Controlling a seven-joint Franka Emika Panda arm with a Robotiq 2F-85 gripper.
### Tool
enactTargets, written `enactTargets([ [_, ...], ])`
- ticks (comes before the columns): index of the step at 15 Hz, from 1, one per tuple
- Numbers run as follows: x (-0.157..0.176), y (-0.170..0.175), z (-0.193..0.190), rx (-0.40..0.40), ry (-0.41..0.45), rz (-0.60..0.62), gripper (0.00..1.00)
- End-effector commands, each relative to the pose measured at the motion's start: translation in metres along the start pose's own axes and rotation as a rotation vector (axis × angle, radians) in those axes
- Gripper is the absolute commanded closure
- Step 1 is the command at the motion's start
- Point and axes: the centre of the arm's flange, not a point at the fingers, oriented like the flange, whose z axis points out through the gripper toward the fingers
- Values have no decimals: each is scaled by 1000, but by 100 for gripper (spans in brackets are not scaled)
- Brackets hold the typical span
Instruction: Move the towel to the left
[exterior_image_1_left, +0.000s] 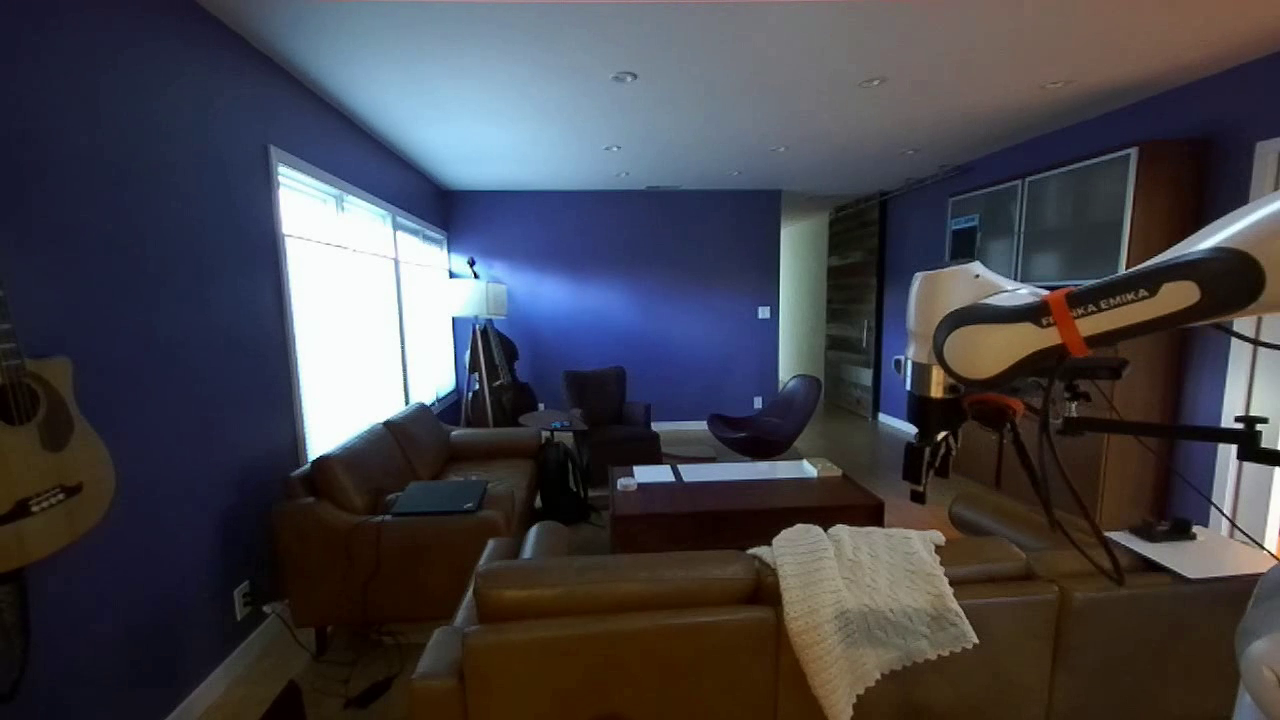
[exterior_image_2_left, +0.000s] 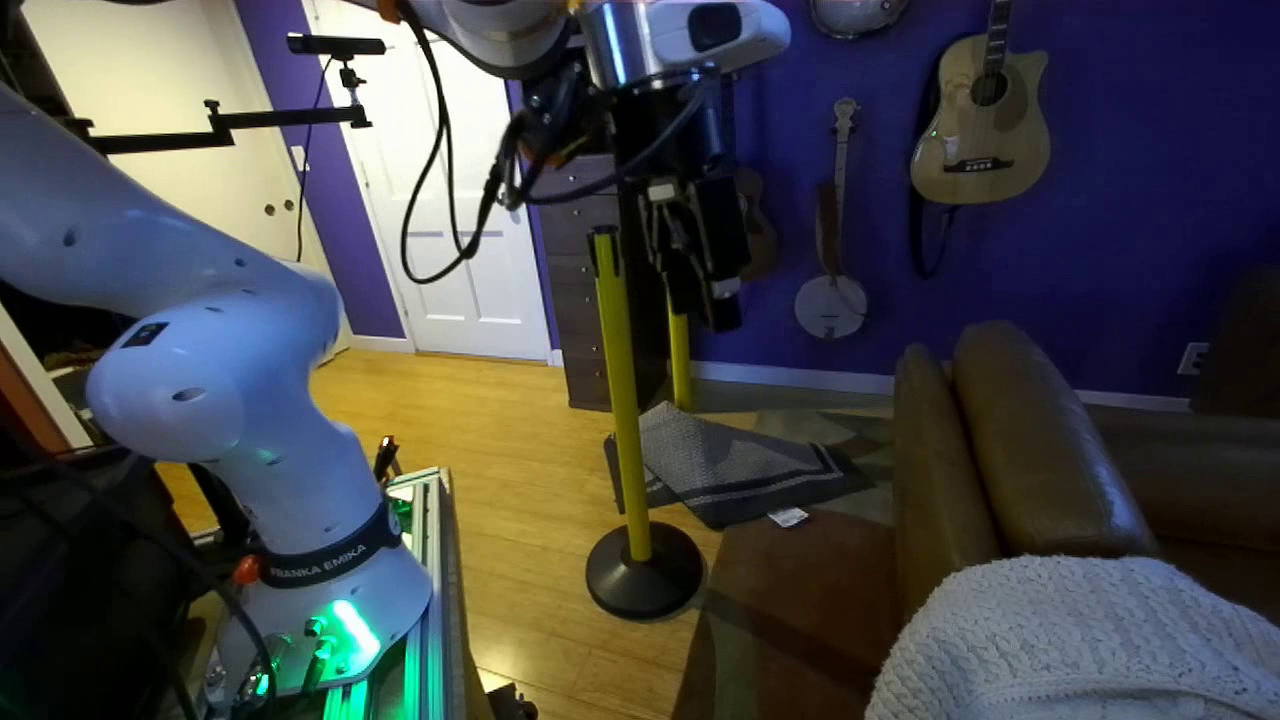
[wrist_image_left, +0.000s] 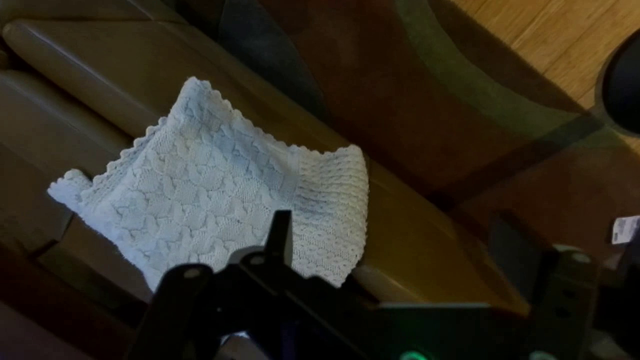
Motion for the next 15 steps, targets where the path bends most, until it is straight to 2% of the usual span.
enactTargets([
  [1,70,20,25,-1,30,119,0],
  [4,112,38,51,26,57,230,0],
  [8,161,49,100,23,70,357,0],
  [11,187,50,142,8,53,450,0],
  [15,204,52,196,-32,43,547,0],
])
